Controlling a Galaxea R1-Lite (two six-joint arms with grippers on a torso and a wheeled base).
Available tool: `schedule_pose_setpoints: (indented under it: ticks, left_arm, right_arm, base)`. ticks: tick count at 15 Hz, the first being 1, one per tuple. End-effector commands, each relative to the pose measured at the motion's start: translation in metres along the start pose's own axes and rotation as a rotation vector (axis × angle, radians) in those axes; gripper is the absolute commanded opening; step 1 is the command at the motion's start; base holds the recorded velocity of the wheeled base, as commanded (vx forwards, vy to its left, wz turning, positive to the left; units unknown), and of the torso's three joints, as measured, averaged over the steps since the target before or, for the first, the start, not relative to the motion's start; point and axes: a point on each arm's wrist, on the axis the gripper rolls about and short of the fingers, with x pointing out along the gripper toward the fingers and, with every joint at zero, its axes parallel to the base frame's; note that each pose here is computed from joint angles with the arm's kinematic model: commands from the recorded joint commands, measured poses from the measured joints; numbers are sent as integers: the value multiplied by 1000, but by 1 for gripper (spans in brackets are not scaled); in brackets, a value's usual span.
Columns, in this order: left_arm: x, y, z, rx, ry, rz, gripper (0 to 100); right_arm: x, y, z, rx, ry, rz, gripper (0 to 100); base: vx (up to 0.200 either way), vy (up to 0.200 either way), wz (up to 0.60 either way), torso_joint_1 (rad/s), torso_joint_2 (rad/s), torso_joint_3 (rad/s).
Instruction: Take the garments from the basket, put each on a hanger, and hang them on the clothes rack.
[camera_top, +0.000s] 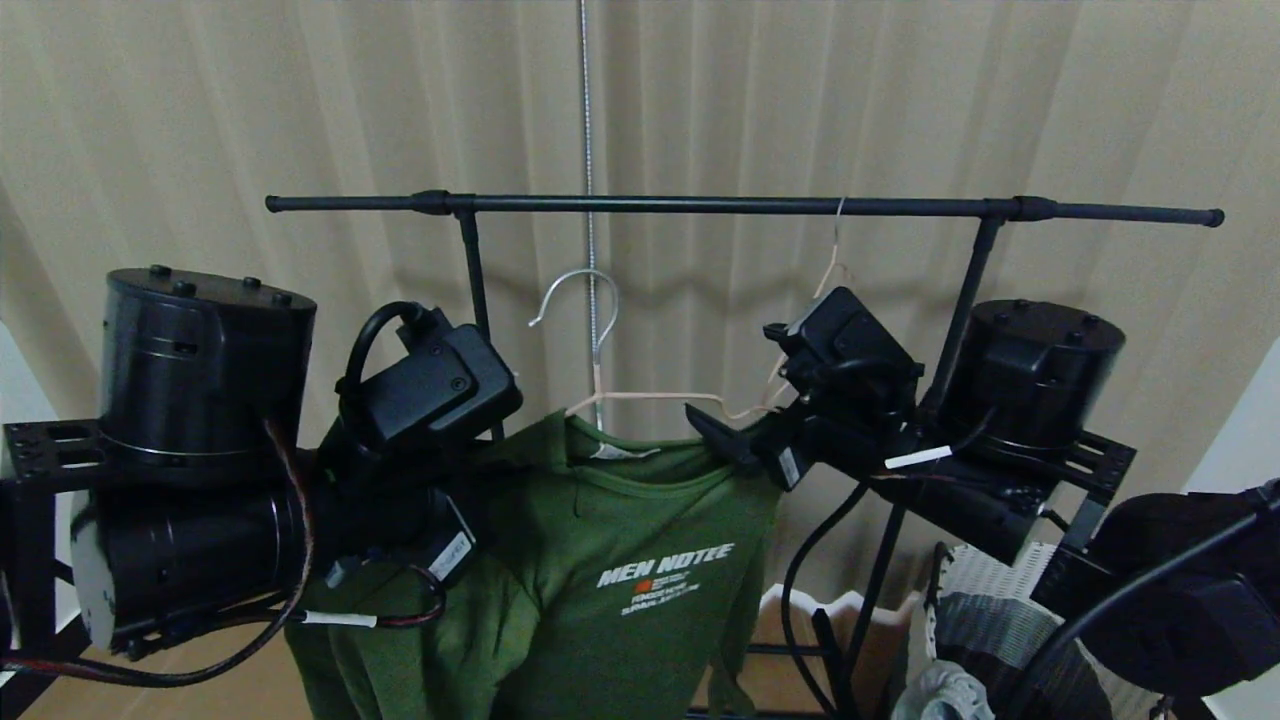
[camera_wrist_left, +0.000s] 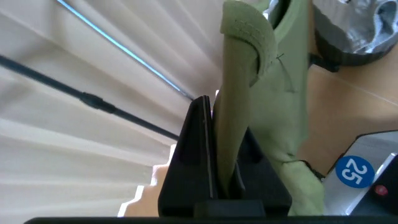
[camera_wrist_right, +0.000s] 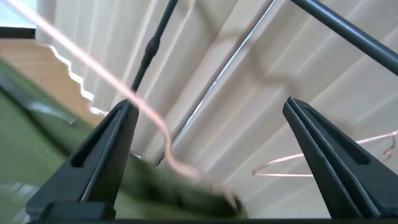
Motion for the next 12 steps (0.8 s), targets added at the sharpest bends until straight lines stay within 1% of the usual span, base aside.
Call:
schedule_pose_setpoints:
  ticks: [1, 2, 6, 7, 12]
  left_arm:
    - [0, -5, 2, 12, -6, -18, 0]
    - [0, -8, 1, 16, -4, -26, 0]
    - [0, -10, -2, 18, -9, -26, 0]
    - [0, -10, -2, 18, -9, -26, 0]
    - [-1, -10, -1, 18, -12, -24, 0]
  right_arm:
    - [16, 4, -9, -15, 23, 8, 100]
    - [20, 4, -11, -16, 26, 8, 100]
    - [20, 5, -13, -18, 29, 13, 100]
    - [19, 6, -13, -18, 31, 13, 0]
    - [18, 6, -14, -17, 31, 15, 0]
  base:
    - [0, 0, 0, 0, 0, 0]
    - [0, 0, 0, 0, 0, 0]
    - [0, 0, 0, 0, 0, 0]
    - [0, 0, 0, 0, 0, 0]
    - [0, 0, 0, 0, 0, 0]
